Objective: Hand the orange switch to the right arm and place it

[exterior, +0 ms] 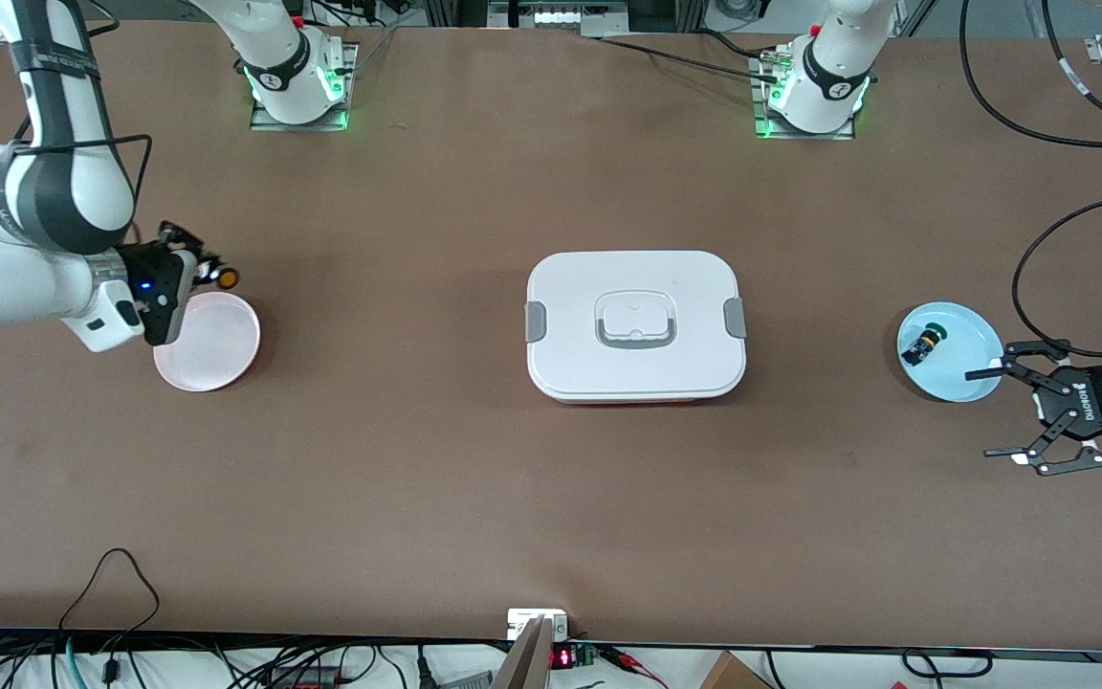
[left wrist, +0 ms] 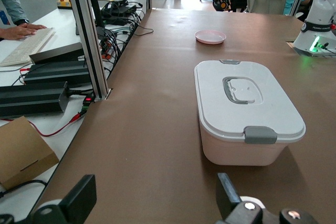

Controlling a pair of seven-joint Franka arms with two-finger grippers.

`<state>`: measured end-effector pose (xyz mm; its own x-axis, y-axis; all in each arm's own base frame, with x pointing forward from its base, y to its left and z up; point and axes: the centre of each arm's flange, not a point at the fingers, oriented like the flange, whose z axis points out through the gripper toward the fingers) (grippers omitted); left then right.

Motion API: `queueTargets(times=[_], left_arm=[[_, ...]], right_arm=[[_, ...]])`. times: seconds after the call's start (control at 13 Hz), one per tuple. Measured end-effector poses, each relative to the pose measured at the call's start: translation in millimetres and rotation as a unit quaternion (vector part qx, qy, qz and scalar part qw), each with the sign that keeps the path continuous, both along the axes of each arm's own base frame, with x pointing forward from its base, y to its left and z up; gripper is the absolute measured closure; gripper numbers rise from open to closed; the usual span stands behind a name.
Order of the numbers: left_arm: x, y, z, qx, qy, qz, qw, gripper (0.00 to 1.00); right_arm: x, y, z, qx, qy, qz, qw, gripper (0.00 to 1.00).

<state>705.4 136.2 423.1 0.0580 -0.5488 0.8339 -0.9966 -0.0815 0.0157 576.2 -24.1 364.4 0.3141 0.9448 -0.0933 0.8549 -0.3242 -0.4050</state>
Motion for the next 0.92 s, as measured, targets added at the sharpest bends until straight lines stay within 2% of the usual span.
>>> queueTargets(times=[0.23, 0.46, 0.54, 0.69, 0.85, 0.92], left_arm=[[-5.5, -1.0, 40.4, 0.055, 0.019, 0.025, 0.998, 0.0], [-21.4, -24.9, 119.6, 0.14, 0.058, 0.1, 0.983, 0.0], [-29.1, -38.4, 147.4, 0.167, 0.074, 0.137, 0.974, 0.0], [-48.0, -72.4, 193.7, 0.22, 0.109, 0.216, 0.945, 0.0], [-69.7, -107.7, 220.8, 0.251, 0.157, 0.303, 0.906, 0.0], [-79.8, -122.1, 230.0, 0.261, 0.17, 0.341, 0.887, 0.0]], right_arm=[[10.9, -41.4, -16.2, -0.044, -0.058, 0.085, 0.994, 0.66], [4.8, -59.4, -48.2, -0.05, -0.081, 0.12, 0.988, 0.66], [1.4, -59.2, -57.5, -0.052, -0.085, 0.128, 0.987, 0.66], [-4.9, -57.8, -74.8, -0.063, -0.098, 0.148, 0.982, 0.66], [-11.3, -56.4, -89.6, -0.066, -0.114, 0.158, 0.979, 0.66], [-13.1, -55.6, -94.4, -0.067, -0.122, 0.163, 0.977, 0.66]])
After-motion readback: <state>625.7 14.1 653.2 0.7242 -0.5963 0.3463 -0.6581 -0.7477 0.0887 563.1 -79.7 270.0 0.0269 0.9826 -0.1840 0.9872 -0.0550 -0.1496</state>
